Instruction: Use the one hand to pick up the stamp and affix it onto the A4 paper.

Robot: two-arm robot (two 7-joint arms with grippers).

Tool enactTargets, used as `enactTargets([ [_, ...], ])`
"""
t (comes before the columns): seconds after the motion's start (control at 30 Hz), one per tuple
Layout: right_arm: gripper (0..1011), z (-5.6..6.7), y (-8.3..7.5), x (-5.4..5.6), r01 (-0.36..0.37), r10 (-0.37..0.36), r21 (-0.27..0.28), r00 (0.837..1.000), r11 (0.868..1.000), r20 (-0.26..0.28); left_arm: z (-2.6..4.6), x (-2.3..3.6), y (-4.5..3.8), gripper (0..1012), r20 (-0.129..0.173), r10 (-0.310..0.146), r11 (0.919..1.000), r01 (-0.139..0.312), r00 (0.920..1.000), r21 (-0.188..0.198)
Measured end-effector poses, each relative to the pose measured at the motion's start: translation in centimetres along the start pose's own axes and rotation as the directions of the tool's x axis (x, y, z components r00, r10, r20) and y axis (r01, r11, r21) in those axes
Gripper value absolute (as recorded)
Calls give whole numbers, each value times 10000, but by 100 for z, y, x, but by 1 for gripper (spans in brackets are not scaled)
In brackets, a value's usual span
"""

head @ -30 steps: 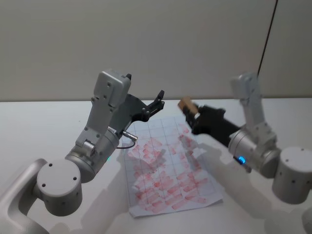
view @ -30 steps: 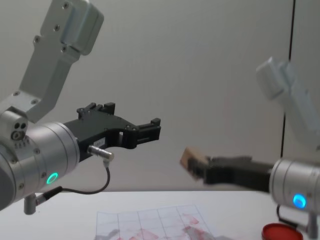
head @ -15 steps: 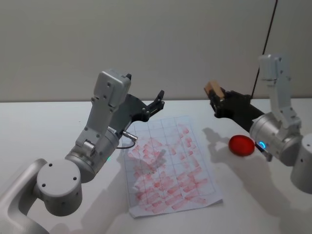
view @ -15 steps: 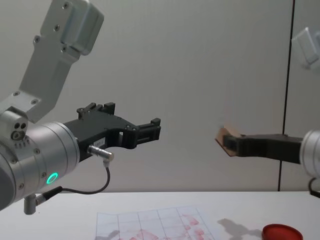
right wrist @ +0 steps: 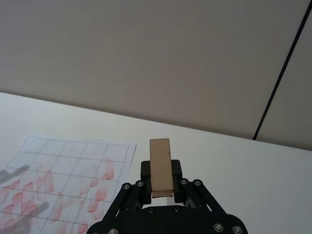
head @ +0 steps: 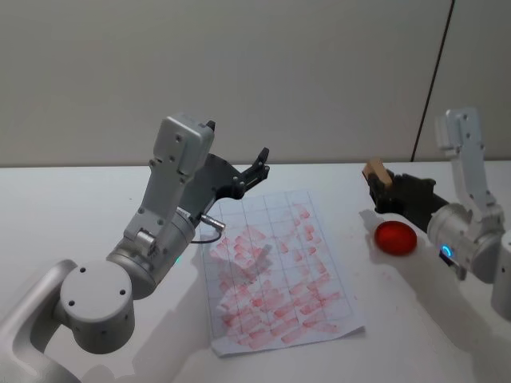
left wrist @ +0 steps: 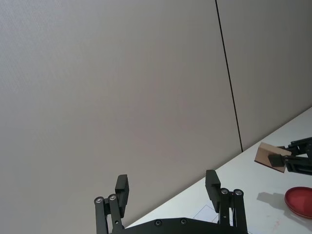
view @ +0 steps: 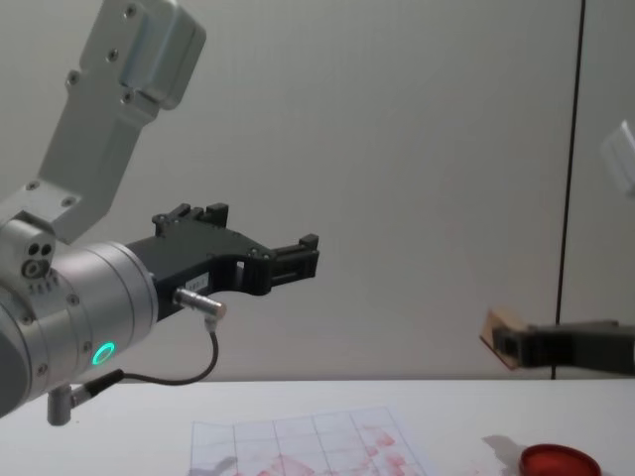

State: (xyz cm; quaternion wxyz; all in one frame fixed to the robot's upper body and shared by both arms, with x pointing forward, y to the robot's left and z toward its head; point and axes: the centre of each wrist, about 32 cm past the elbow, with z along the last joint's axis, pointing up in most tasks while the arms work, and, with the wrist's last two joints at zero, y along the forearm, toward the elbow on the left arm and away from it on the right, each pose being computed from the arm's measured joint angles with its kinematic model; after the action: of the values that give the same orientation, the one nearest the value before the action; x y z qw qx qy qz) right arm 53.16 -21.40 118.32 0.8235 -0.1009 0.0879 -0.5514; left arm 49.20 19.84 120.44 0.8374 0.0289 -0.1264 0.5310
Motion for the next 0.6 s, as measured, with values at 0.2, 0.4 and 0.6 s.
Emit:
enactTargets([
  [0.2, 225, -83, 7, 35, 122, -120, -424, 9999, 9990, 61, 0, 0, 0, 1001, 0, 0, 10000, 0, 10000, 0],
  [0.4, 225, -164, -14, 42, 163, -154, -818, 9998, 9965, 123, 0, 0, 0, 1001, 0, 0, 10000, 0, 10000, 0],
  [0.6, 225, -215, -52, 36, 168, -147, -1117, 9997, 9936, 199, 0, 0, 0, 1001, 0, 1, 10000, -1, 10000, -1],
])
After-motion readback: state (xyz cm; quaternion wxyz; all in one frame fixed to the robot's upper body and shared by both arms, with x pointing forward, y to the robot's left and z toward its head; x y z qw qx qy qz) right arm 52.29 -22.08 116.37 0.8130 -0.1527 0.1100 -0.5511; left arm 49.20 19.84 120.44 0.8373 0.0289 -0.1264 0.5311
